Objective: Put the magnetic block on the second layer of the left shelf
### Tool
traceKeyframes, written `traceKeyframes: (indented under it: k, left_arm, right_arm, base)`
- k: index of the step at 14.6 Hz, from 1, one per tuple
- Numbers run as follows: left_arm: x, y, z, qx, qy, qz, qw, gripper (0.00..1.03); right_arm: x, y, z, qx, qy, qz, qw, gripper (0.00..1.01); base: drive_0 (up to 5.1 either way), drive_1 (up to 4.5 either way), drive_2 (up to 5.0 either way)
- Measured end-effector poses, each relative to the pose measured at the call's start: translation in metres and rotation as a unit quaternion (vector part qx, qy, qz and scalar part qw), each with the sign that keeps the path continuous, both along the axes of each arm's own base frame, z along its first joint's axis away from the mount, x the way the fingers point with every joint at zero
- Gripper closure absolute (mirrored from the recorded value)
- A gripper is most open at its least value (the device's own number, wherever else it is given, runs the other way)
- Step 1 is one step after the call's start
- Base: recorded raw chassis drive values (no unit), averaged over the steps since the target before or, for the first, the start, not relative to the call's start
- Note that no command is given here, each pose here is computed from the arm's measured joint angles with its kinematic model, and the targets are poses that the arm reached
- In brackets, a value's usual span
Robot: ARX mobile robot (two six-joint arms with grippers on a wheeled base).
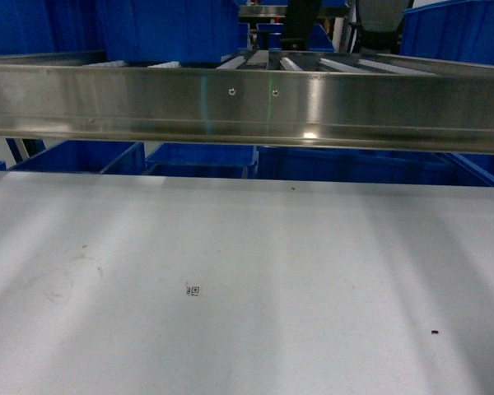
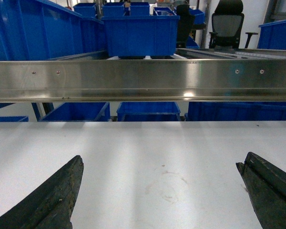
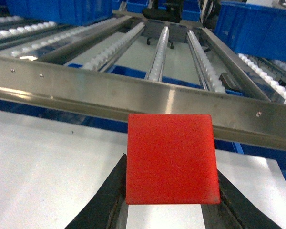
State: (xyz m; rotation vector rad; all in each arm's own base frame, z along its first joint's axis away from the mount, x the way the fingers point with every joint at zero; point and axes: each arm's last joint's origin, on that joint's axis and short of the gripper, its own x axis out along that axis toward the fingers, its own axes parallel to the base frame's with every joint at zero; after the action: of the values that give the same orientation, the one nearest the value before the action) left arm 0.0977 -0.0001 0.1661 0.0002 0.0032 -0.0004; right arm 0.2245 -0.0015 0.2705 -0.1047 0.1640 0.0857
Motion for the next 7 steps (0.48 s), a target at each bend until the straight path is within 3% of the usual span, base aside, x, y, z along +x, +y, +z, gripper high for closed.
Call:
traceKeyframes:
  k: [2,5,7]
  left_arm:
    - [0.000,0.000,0.000,0.000,0.000,0.000,1.0000,0.05]
    - [0.000,0.000,0.000,0.000,0.000,0.000,1.0000,0.05]
    - [0.000,0.000,0.000,0.000,0.000,0.000,1.0000,0.05]
  right_arm:
    - [-0.004,-0.004,-0.013,-0.004,0.022,-0.009,0.9997,0.67]
    - [-0.018,-0.006,-0.018,-0.001,0.004,-0.017,0.9998,0.68]
    - [-0.026,-0.003,-0.032,0.006,0.035,-0.020,0.9992,0.68]
  base:
    - [0.0,0.00,0.0]
    - [0.0,0.00,0.0]
    - [0.0,0.00,0.0]
